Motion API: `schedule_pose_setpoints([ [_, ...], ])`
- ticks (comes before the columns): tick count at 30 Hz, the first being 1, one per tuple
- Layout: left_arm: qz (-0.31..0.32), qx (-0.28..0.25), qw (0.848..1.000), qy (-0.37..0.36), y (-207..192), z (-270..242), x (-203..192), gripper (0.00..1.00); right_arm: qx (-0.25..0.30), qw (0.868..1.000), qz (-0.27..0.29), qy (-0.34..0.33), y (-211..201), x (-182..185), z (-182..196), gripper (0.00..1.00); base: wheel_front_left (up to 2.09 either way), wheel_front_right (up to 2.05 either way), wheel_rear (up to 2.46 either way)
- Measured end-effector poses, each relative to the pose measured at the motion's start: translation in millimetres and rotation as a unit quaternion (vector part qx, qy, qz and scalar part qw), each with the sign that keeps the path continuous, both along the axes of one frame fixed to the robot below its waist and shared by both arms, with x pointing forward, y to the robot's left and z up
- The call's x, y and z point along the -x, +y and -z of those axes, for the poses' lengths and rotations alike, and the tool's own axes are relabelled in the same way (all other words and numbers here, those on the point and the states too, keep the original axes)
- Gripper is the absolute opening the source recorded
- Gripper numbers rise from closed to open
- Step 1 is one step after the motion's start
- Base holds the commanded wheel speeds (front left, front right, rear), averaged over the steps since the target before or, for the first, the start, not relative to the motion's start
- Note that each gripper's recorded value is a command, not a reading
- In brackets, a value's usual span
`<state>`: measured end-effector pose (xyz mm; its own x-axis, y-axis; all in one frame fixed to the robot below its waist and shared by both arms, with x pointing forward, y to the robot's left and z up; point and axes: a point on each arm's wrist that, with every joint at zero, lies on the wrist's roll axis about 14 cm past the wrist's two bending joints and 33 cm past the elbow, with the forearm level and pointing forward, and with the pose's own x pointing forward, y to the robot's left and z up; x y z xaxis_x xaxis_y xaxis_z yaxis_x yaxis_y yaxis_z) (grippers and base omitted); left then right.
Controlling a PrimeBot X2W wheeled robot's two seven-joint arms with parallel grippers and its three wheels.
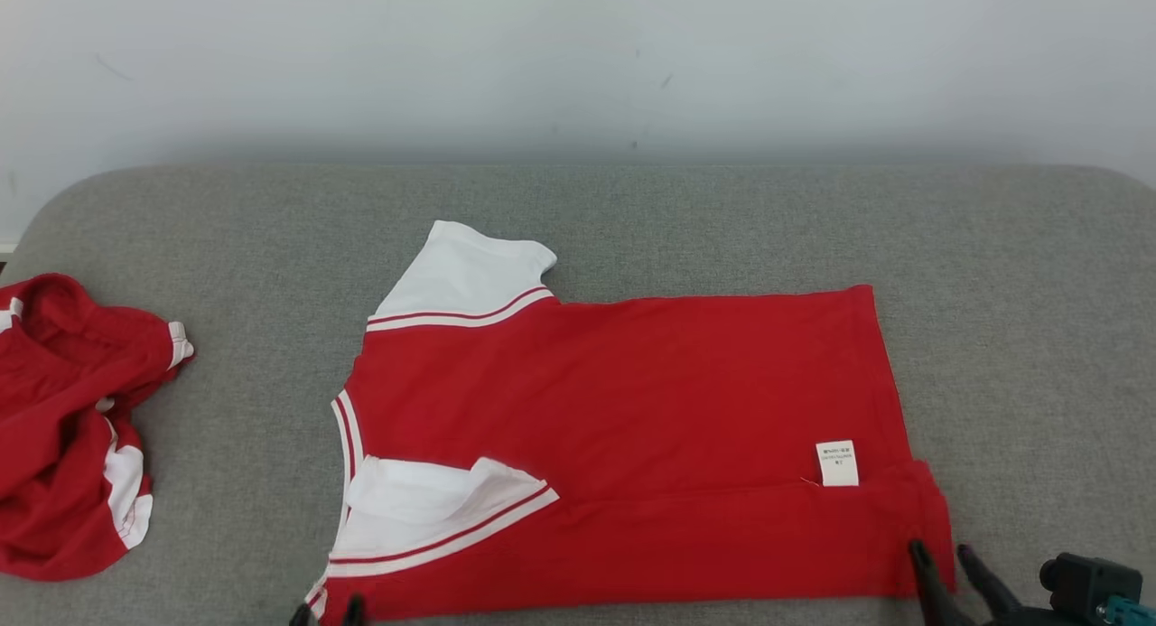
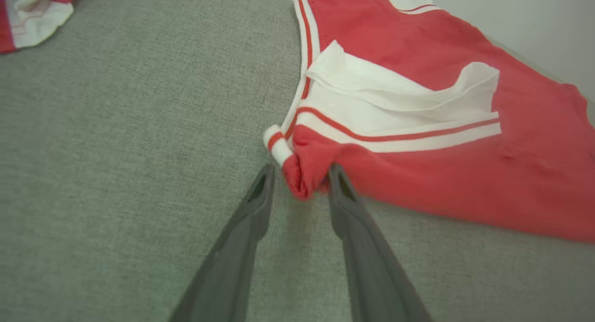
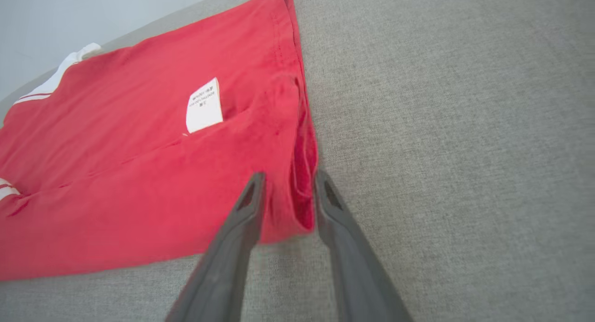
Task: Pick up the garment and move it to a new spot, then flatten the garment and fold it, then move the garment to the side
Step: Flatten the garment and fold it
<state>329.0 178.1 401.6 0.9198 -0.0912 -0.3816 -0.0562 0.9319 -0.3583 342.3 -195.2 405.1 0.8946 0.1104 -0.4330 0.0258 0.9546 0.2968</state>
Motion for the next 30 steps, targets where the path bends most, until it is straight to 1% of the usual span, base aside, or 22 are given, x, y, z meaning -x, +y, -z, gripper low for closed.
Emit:
schedule_pose_setpoints([
  [4,-0.002,0.001,1.000,-0.014,-1,-8,-4,1.00,0.002,1.000,0.009,-0.023,-2,-2,-14,1.00,0.00,0.00,0.00],
  [7,-0.011,0.003,0.999,-0.046,0,-25,-12,1.00,0.002,0.999,0.018,-0.048,-5,-5,-28,1.00,0.00,0.00,0.00],
  [10,-0.004,-0.029,0.997,-0.076,4,-40,-19,1.00,0.006,0.996,0.021,-0.081,-5,-12,-45,1.00,0.00,0.00,0.00],
  [13,0.024,-0.061,0.992,-0.109,0,-59,-32,1.00,0.017,0.994,0.018,-0.108,-3,-21,-59,1.00,0.00,0.00,0.00],
  [17,0.061,-0.094,0.982,-0.152,-3,-95,-65,1.00,0.020,0.989,0.007,-0.145,4,-44,-81,1.00,0.00,0.00,0.00],
  [22,0.085,-0.121,0.968,-0.205,-2,-149,-123,1.00,0.026,0.978,0.007,-0.205,5,-83,-111,1.00,0.00,0.00,0.00],
  [23,0.093,-0.124,0.966,-0.208,-4,-154,-133,1.00,0.030,0.977,0.006,-0.211,5,-90,-113,1.00,0.00,0.00,0.00],
  [25,0.093,-0.114,0.966,-0.211,-3,-165,-156,1.00,0.030,0.975,0.004,-0.221,9,-104,-115,1.00,0.00,0.00,0.00],
  [27,0.102,-0.122,0.965,-0.208,-2,-168,-178,1.00,0.029,0.974,0.000,-0.224,12,-117,-114,1.00,0.00,0.00,0.00],
  [28,0.105,-0.118,0.966,-0.203,-3,-169,-189,1.00,0.030,0.974,0.000,-0.226,13,-123,-113,1.00,0.00,0.00,0.00],
  [30,0.120,-0.129,0.967,-0.185,-7,-162,-208,1.00,0.033,0.973,-0.001,-0.229,14,-134,-112,1.00,0.00,0.00,0.00],
])
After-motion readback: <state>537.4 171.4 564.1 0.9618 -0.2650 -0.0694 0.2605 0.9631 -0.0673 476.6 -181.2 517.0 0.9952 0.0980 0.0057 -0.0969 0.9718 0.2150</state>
